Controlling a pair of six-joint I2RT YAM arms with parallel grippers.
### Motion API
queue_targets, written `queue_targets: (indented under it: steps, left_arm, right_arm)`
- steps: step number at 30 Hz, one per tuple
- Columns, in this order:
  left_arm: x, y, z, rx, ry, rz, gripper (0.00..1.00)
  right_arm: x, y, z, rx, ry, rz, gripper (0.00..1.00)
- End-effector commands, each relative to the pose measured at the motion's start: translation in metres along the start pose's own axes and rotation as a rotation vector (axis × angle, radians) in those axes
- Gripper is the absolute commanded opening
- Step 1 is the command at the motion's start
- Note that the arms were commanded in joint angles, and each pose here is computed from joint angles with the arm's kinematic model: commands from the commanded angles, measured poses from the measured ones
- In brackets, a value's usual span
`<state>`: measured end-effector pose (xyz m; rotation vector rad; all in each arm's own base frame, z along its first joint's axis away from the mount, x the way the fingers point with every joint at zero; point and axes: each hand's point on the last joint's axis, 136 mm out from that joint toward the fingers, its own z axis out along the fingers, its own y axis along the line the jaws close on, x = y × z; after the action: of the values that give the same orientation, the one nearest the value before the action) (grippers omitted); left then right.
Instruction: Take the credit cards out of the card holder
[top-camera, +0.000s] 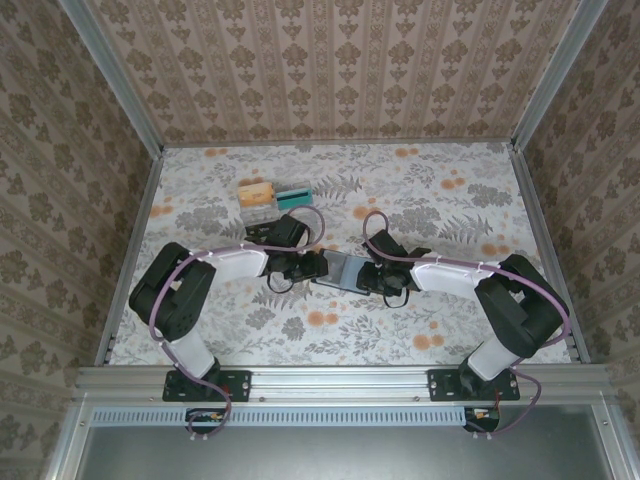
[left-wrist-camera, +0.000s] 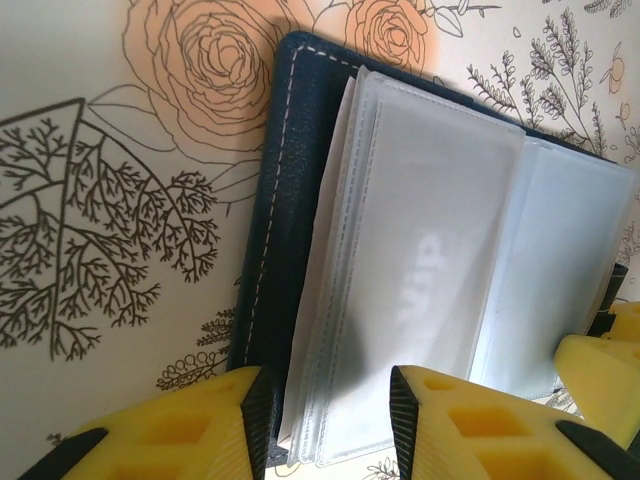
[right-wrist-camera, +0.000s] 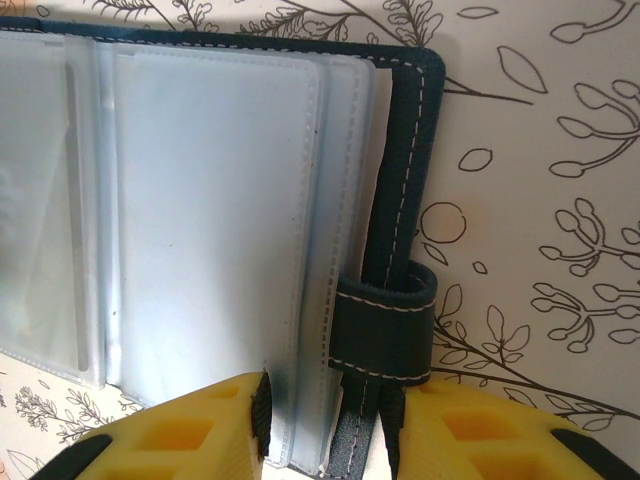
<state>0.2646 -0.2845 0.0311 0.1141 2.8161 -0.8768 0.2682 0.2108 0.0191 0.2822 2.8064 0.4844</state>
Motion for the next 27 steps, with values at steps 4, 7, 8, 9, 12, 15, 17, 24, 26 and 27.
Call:
queue_targets:
  steps: [4, 7, 8, 9, 12, 15, 17, 24, 26, 27]
  left_arm:
    - [-0.004, -0.012, 0.001, 0.054, 0.003, 0.029, 0.39]
    - [-0.004, -0.014, -0.003, 0.055, -0.009, 0.033, 0.39]
    - [-0.005, -0.016, -0.004, 0.063, -0.012, 0.041, 0.39]
    - [-0.005, -0.018, -0.005, 0.074, -0.014, 0.045, 0.39]
    - [-0.005, -0.027, -0.008, 0.115, -0.017, 0.06, 0.39]
    - [-0.005, -0.033, -0.011, 0.13, -0.018, 0.07, 0.39]
    - [-0.005, -0.038, -0.012, 0.149, -0.018, 0.08, 0.39]
    - [-0.008, -0.014, -0.021, 0.014, -0.039, 0.074, 0.4]
    - [-0.012, -0.008, -0.024, -0.007, -0.046, 0.073, 0.4]
    - [-0.014, -0.006, -0.025, -0.012, -0.049, 0.073, 0.4]
  right_arm:
    - [0.024, -0.008, 0.009, 0.021, 0.085, 0.007, 0.37]
    - [0.024, -0.008, 0.009, 0.021, 0.086, 0.007, 0.37]
    - [0.024, -0.008, 0.009, 0.022, 0.084, 0.006, 0.37]
    - [0.024, -0.008, 0.009, 0.022, 0.084, 0.007, 0.37]
    - [0.024, -0.009, 0.009, 0.024, 0.087, 0.006, 0.37]
    - [0.025, -0.009, 0.01, 0.023, 0.088, 0.01, 0.37]
    - [0.025, -0.009, 0.01, 0.022, 0.087, 0.012, 0.37]
    - [0.025, -0.009, 0.009, 0.022, 0.088, 0.011, 0.37]
    - [0.025, -0.009, 0.009, 0.024, 0.088, 0.01, 0.37]
    - [0.025, -0.009, 0.008, 0.024, 0.087, 0.009, 0.37]
